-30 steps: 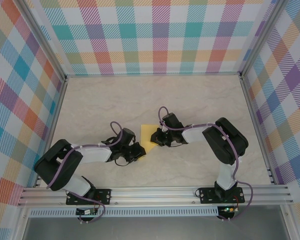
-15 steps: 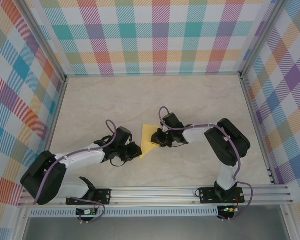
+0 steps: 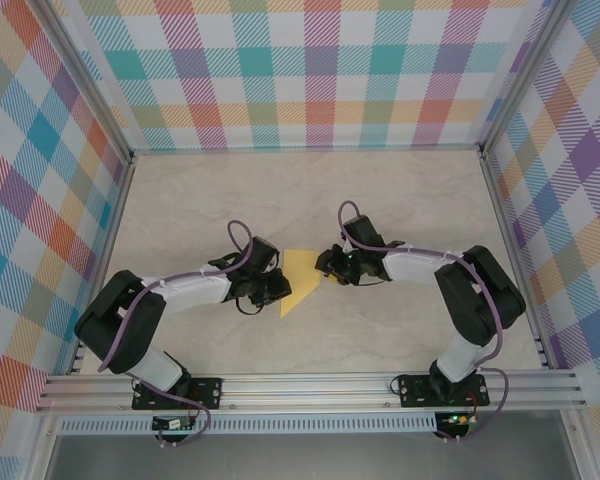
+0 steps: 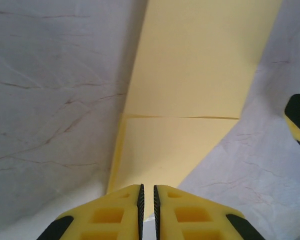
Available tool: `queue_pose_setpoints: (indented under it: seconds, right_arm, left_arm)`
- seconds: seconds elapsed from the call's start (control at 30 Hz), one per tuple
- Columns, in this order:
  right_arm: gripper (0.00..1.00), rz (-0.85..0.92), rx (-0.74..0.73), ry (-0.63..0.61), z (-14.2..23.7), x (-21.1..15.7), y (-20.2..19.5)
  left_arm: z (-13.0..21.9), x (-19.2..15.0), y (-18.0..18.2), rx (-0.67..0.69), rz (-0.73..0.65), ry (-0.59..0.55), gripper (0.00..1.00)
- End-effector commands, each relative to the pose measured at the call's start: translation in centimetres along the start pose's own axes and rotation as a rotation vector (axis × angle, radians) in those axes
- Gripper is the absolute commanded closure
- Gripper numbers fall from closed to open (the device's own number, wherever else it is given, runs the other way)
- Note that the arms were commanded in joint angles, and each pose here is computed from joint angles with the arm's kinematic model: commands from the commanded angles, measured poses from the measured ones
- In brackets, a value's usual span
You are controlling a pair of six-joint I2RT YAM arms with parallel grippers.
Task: Fold a paper plane with a square sheet of paper (pick it up from the middle)
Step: Third fold the triangle at the center of the table, then move the paper to the center of the table.
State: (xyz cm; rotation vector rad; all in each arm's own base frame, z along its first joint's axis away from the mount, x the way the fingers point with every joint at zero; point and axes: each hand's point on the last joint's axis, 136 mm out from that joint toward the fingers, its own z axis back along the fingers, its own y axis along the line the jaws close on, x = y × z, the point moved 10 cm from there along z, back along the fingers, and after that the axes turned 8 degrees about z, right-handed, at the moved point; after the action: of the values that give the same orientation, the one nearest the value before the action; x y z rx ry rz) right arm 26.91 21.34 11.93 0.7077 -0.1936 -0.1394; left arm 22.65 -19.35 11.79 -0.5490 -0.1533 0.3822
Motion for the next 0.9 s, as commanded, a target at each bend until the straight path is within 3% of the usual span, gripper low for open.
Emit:
queue_pose_setpoints:
  seconds: [0.0, 0.47, 0.87]
  right_arm:
    - [0.63, -0.030, -0.030, 0.045, -0.9, -0.5, -0.9]
    - [0.62, -0.031, 0.035, 0.098, -2.3, -0.3, -0.6]
    - [0.65, 0.042, 0.127, 0.074, -2.3, 1.1, 1.5]
  left_arm:
    - [-0.2, 0.8, 0.4, 0.042, -0.001, -0.022, 0.85]
    - [-2.4, 1.1, 2.5, 0.122, 0.038, 0.025, 0.87]
    - [-2.3, 0.8, 2.9, 0.122, 0.031, 0.029, 0.87]
